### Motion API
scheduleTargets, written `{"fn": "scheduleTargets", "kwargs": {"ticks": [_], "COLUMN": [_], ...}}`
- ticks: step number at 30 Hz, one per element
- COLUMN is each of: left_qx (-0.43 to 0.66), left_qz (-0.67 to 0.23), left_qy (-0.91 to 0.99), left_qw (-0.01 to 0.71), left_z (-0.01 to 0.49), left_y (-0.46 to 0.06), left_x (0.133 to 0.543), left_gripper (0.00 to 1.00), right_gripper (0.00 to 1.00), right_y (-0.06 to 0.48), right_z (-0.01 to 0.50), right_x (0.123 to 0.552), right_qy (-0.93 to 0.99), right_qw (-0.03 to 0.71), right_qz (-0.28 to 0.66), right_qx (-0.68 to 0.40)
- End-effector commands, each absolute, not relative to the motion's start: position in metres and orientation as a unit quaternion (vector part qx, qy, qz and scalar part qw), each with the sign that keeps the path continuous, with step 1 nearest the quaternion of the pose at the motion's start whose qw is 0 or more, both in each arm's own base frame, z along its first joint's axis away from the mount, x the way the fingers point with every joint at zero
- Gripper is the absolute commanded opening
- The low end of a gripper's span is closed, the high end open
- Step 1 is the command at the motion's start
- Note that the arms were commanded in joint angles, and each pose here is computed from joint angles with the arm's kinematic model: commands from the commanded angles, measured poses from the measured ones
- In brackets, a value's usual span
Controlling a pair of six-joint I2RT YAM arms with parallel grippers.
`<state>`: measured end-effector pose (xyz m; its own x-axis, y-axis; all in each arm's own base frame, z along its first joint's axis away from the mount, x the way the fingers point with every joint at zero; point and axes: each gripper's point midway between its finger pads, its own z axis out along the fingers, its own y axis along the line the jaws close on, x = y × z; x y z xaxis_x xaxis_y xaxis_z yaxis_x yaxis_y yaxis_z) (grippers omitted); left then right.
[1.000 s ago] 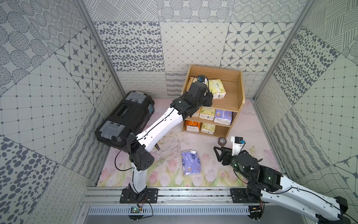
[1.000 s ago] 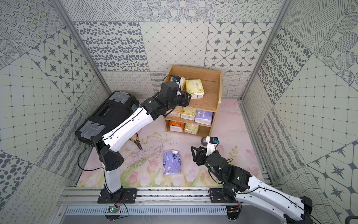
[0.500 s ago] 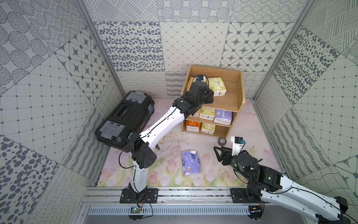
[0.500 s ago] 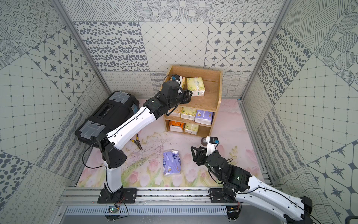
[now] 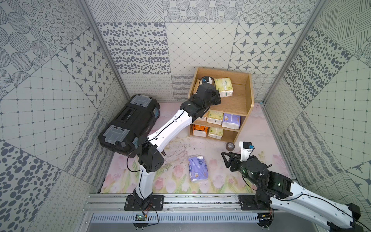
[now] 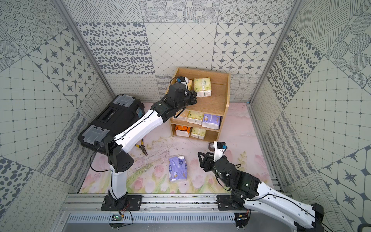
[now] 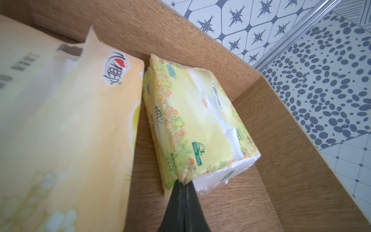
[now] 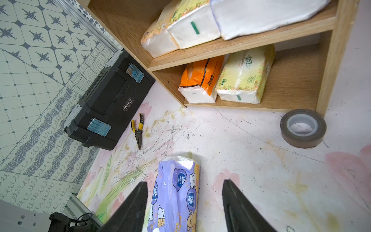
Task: Remove the tissue boxes from the shelf
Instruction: Pick up a box of tissues from the shelf.
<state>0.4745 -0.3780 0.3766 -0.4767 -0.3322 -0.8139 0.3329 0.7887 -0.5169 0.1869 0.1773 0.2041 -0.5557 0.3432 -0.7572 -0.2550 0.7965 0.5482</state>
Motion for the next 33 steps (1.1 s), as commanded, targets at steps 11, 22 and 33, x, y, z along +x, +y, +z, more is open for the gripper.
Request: {"fn": "scheduleTargets", "kwargs": {"ticks": [11, 22, 33], "left_qx": [0.043, 0.044, 0.075], "left_qz": [-0.386, -0.422, -0.441], "left_qy": [0.737, 0.742, 0.739], "left_qw": [0.554, 0.520, 0.503], "left_z": [0.438, 0.411, 0.402], "left_y": [-0.359, -0.338, -0.336], "left_x": [0.427, 0.384, 0.357], "left_gripper": [0.00, 0.00, 0.00], "right_gripper": [0.64, 0.70, 0.76], "right_y": [0.186, 0.184, 0.193], "right_z": [0.262, 0.360, 0.411], "right_x": [0.195, 0.221, 0.276], "right_qy": [0.838, 0.782, 0.716], "right_qw": [0.451, 0.472, 0.479], "right_qz": [0.307, 0.404, 0.488], "right_qx": [0.018, 0.058, 0.143]}}
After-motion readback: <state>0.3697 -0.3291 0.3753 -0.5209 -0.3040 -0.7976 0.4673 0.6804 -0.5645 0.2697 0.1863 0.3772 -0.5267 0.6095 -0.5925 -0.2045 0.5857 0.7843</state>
